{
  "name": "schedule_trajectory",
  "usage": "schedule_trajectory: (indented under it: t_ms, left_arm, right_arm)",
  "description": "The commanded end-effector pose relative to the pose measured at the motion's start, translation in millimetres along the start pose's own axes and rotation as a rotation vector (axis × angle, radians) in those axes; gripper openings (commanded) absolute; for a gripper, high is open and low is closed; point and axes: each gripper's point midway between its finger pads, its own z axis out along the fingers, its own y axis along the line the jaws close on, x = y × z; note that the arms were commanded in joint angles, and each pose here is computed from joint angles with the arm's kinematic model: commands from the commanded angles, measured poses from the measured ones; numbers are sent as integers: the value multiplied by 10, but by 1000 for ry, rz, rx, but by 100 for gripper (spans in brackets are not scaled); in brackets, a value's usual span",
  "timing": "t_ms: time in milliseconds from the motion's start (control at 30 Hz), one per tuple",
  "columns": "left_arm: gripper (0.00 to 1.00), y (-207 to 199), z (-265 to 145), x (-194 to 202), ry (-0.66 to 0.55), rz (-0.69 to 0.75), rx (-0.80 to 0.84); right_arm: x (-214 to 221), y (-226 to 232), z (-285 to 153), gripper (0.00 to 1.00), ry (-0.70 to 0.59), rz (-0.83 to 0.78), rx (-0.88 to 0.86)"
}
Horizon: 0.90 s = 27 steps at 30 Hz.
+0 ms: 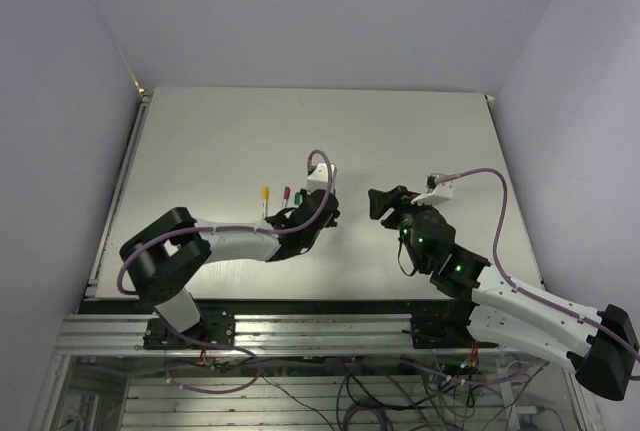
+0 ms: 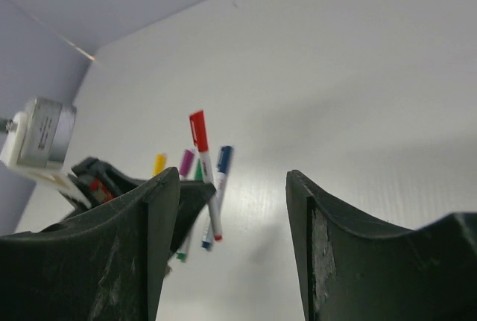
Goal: Insert the pens into the pen caps
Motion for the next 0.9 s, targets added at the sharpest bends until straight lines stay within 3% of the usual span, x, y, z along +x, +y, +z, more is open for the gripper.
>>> schedule_trajectory:
  t_ms: [0,233,667,867]
  left_arm:
    - [7,153,227,99,76,-11,-61]
    - [7,280,525,379,193,6,-99]
    - [8,381,669,717,304,-25,-152]
    - [27,406,622,756,316,-59,-162]
  right_arm:
    - [123,-311,-57,59,32,-20,136]
    - [210,-409,-73,58,50,-17,172]
    - [294,-472,-74,58,62,-22,188]
    - [349,-498,-75,58,73,-15,194]
